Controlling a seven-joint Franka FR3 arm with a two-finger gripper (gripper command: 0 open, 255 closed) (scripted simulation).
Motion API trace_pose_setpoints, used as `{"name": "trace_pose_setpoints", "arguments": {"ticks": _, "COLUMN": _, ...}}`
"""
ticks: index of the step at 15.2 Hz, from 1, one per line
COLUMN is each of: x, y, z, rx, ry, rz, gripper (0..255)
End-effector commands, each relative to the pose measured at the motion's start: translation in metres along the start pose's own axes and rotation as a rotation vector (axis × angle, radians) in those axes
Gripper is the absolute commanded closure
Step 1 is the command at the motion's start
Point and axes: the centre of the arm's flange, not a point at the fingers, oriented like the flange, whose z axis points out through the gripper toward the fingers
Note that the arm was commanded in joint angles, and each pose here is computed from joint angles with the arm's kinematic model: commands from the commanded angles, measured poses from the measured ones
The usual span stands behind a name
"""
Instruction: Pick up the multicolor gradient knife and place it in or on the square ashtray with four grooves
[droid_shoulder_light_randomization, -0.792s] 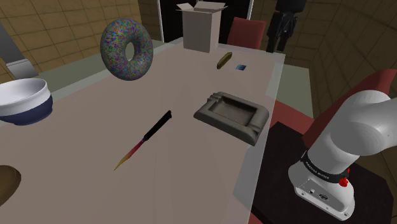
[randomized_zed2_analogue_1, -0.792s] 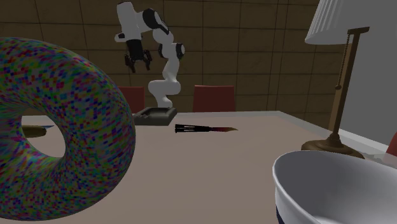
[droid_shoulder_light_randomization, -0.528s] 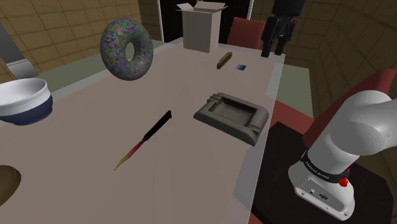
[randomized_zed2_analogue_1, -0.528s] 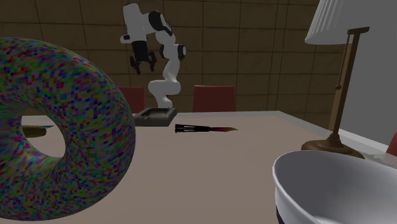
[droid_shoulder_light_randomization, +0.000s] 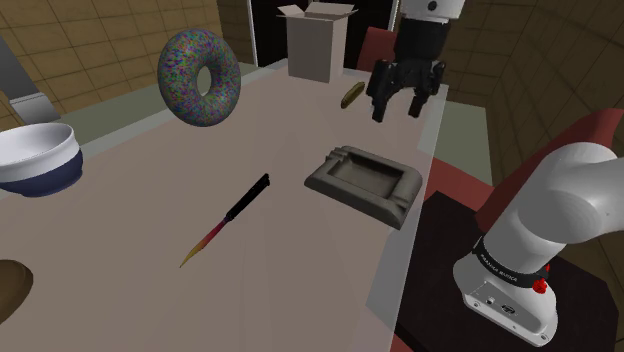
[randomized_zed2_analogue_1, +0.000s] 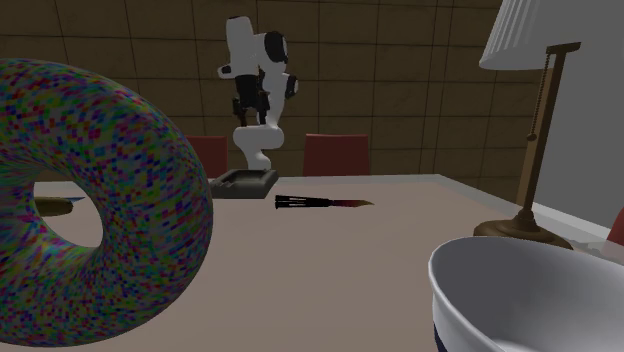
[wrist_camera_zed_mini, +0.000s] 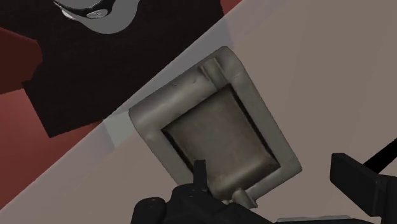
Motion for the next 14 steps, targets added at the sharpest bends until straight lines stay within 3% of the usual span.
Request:
{"name": "trace_pose_setpoints", "arguments": {"ticks": 1, "x": -0.005, "y": -0.025, "z": 0.013, "rx": -0.008, "ry": 0.015, "rz": 0.076, "gripper": 0}}
{"name": "trace_pose_setpoints", "arguments": {"ticks": 14, "x": 0.015, "y": -0.182, "z": 0.1, "rx": -0.069, "ry": 0.106, "rz": 0.527, "gripper": 0}}
